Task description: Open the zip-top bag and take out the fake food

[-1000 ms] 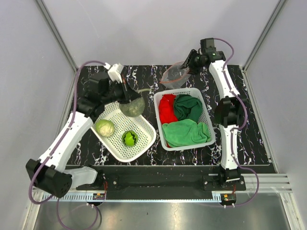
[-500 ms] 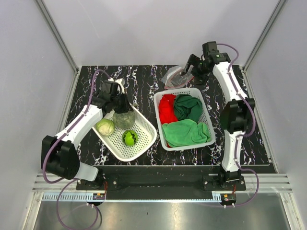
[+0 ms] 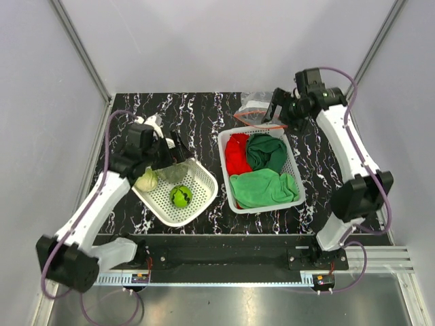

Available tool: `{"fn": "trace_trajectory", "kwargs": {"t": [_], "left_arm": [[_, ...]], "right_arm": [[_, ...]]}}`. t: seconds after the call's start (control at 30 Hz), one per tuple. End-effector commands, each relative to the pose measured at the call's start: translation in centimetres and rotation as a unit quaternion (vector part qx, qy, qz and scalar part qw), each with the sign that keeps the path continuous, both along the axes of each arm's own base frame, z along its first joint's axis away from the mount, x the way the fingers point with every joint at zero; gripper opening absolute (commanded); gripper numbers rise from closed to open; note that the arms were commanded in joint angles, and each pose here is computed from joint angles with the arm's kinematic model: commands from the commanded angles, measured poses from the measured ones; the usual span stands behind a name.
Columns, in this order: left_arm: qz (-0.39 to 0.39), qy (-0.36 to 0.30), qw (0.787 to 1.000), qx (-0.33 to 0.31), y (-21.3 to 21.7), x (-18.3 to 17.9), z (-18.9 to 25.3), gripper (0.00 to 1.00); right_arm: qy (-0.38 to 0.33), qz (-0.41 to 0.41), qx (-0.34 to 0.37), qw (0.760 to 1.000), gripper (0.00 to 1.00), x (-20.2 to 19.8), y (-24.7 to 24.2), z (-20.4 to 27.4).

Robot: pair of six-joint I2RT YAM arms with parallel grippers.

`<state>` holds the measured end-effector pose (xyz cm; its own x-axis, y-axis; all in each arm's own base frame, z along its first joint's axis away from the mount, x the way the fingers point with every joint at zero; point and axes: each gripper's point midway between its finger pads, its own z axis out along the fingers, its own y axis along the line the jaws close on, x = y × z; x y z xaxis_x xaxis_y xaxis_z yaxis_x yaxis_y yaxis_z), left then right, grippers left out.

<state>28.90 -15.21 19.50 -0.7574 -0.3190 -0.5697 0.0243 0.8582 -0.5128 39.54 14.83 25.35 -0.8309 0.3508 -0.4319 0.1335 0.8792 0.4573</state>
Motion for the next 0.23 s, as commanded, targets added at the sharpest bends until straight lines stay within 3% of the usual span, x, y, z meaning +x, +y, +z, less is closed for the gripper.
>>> {"fn": "trace_trajectory", "kwargs": {"t": [0.0,0.1,0.13,0.17,0.2], "left_arm": [[-0.032,-0.040,0.995,-0.082,-3.3,-3.0,4.7,0.99],[-0.056,-0.066,0.990,-0.115,-4.9,-4.5,6.3,0.99],[-0.072,-0.069,0.986,-0.134,-5.5,-5.0,6.7,0.99],[-0.081,-0.073,0.983,-0.150,-5.9,-5.5,6.7,0.99],[-0.094,-0.107,0.972,-0.187,-6.7,-5.5,8.8,0.99]], "right_arm": [[-0.011,0.045,0.020,0.999,1.00,-4.5,0.9,0.4],[-0.014,0.075,0.054,0.996,0.99,-7.4,1.9,-0.6],[-0.057,0.090,0.074,0.992,1.00,-7.9,2.3,1.1],[-0.053,0.098,0.085,0.990,1.00,-8.8,2.5,0.3],[-0.082,0.106,0.108,0.985,1.00,-10.1,2.8,2.2]]}}
